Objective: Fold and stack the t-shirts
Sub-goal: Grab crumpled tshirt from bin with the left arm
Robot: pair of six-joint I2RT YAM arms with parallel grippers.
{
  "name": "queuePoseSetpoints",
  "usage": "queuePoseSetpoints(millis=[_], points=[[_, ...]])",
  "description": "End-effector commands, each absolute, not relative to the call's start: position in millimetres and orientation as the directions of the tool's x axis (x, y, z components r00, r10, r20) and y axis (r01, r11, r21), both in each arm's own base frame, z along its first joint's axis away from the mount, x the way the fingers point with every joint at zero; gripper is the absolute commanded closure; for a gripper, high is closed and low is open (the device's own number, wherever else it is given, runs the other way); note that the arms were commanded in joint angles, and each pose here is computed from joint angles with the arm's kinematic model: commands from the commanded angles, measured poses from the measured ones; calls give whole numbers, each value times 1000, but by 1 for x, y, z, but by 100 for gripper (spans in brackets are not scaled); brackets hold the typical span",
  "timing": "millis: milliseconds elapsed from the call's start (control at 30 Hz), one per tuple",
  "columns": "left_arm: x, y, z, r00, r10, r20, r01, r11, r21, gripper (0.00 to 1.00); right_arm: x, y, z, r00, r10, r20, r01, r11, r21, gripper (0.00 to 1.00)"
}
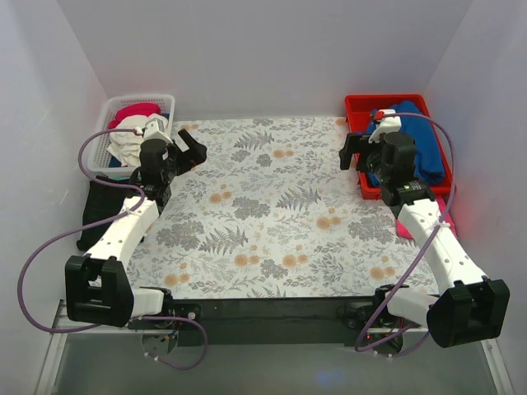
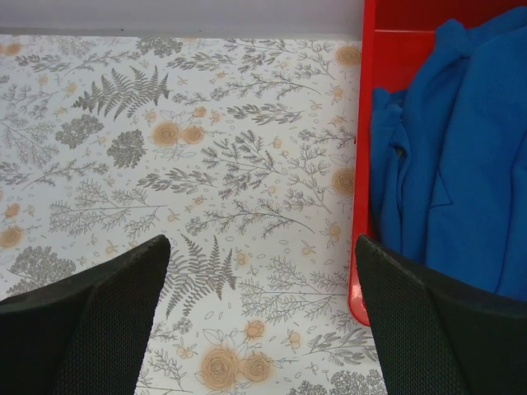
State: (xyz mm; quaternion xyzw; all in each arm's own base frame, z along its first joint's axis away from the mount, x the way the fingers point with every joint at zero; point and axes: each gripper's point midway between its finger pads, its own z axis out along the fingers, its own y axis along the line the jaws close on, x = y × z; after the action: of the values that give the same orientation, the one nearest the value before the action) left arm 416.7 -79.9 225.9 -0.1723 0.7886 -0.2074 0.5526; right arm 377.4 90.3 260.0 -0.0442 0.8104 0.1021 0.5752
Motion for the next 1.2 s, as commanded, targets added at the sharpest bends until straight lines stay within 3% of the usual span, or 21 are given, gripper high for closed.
queuePoseSetpoints(millis=[0,333,433,467,533,567,600,767,833,1167], points=[[411,-79,250,-274,-492,-826,1,859,-512,2,380,90,261,-322,55,-945,-178,977,118,2],[440,-77,253,-263,-517,-815,-48,850,-524,2,381,84,255,-344,70,-937,-129,984,121,1],[461,-66,263,-226,-512,-828,-101,858,-503,12,381,85,259,-335,73,-939,-128,984,122,2],[467,-56,270,-203,-508,-837,-141,861,-489,20,381,87,259,-337,71,-939,-134,983,122,2],[480,-46,266,-193,-507,-840,-185,859,-477,25,384,88,261,-332,75,-940,-135,983,126,1],[486,-36,266,-177,-514,-839,-210,853,-478,35,385,90,262,-331,78,-940,-138,982,130,2],[494,-29,276,-149,-520,-841,-221,846,-485,37,387,90,264,-328,81,-941,-138,981,132,2],[529,31,251,-98,-592,-800,-364,770,-525,37,396,106,255,-355,89,-931,-188,968,164,4],[542,45,245,-82,-646,-759,-373,726,-578,29,399,109,244,-375,85,-923,-190,968,167,5],[599,104,177,-106,-707,-699,-442,663,-604,26,405,126,203,-451,86,-888,-220,954,204,8]])
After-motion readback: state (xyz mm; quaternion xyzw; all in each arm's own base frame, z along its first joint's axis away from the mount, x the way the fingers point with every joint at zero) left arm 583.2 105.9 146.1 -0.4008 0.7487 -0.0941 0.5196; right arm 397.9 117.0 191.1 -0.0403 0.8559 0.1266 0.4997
